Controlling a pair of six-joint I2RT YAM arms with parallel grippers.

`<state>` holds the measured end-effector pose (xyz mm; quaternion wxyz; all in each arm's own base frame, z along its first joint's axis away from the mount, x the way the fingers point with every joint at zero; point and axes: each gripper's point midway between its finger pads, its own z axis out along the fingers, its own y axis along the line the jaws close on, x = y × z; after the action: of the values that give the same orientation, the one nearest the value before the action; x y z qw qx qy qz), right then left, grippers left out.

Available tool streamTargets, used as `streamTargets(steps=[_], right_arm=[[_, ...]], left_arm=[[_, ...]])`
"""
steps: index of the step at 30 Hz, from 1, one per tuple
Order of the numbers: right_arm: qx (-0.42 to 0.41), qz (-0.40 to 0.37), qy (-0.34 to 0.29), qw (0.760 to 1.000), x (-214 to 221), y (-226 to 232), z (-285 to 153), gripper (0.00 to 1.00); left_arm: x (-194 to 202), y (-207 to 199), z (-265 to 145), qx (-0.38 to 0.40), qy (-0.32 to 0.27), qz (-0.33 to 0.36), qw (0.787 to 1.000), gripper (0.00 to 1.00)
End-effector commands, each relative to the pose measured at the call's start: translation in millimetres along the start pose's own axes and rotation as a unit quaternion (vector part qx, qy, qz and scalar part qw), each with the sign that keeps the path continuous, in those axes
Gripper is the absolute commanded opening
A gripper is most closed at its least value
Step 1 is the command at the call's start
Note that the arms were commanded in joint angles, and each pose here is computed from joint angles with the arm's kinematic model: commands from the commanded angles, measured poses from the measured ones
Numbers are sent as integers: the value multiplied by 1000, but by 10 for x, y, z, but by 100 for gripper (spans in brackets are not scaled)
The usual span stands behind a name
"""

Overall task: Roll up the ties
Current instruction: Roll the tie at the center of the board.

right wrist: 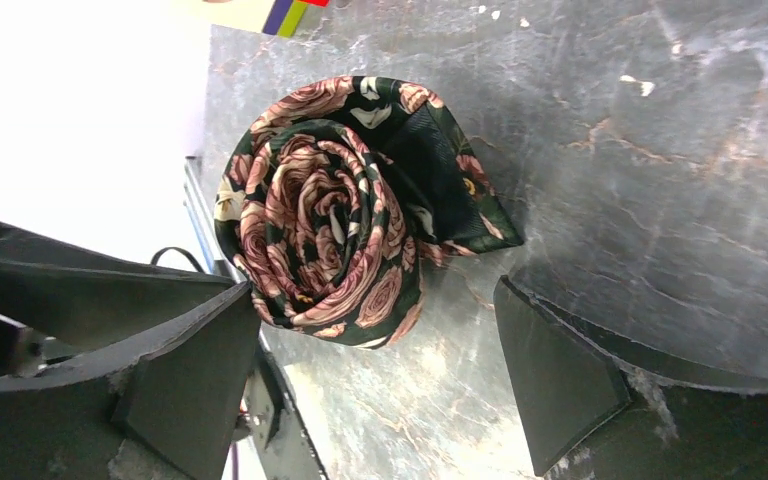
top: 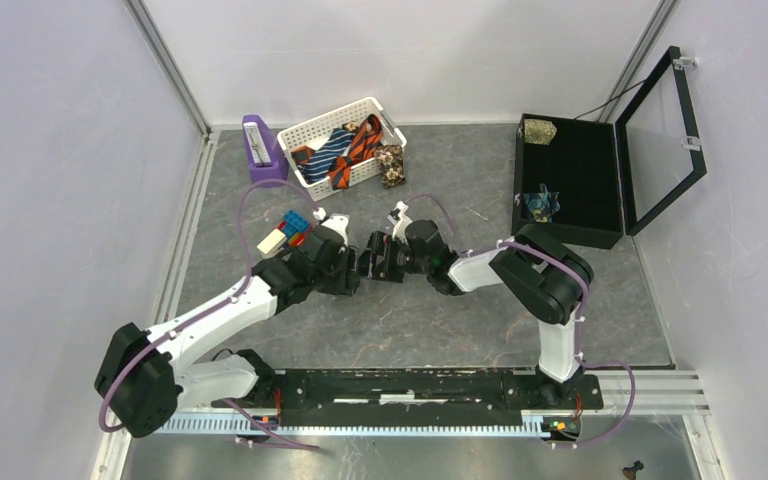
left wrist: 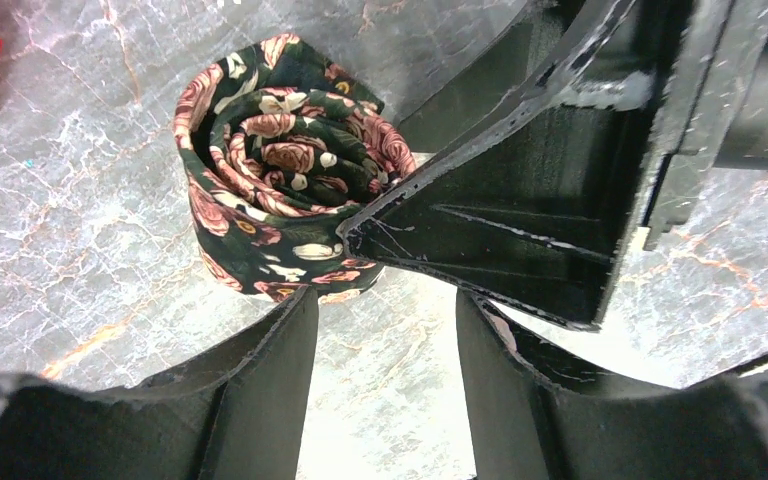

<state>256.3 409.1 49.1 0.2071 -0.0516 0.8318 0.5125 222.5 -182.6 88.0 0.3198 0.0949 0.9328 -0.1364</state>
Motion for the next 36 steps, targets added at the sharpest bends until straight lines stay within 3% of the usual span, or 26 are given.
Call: streamTargets(steps=[1, 11, 19, 26, 27, 30, 32, 36], right_arm=[[45, -48, 8, 998, 11, -94, -95, 95], [37, -111, 7, 993, -88, 68, -214, 98], [31, -172, 30, 984, -143, 171, -209, 98], [15, -180, 36, 983, -139, 250, -216, 98], [15, -180, 37, 983, -138, 254, -221, 98], [13, -180, 39, 983, -116, 262, -226, 98], [13, -180, 40, 983, -110, 250, -221, 98], [13, -179, 42, 983, -116, 242, -186, 98]], left_arm=[[-343, -86, -174, 10, -51, -1, 999, 59], [-224, -27, -322, 17, -67, -39, 997, 53], [187, 255, -184, -24, -71, -132, 988, 31], [172, 303, -51, -33, -95, -150, 984, 27], [144, 354, -95, -48, -99, -149, 983, 29], [59, 474, -225, -69, -130, -136, 980, 65], [44, 475, -252, -55, -151, -130, 978, 82], [102, 407, -146, -28, -150, -107, 982, 89]])
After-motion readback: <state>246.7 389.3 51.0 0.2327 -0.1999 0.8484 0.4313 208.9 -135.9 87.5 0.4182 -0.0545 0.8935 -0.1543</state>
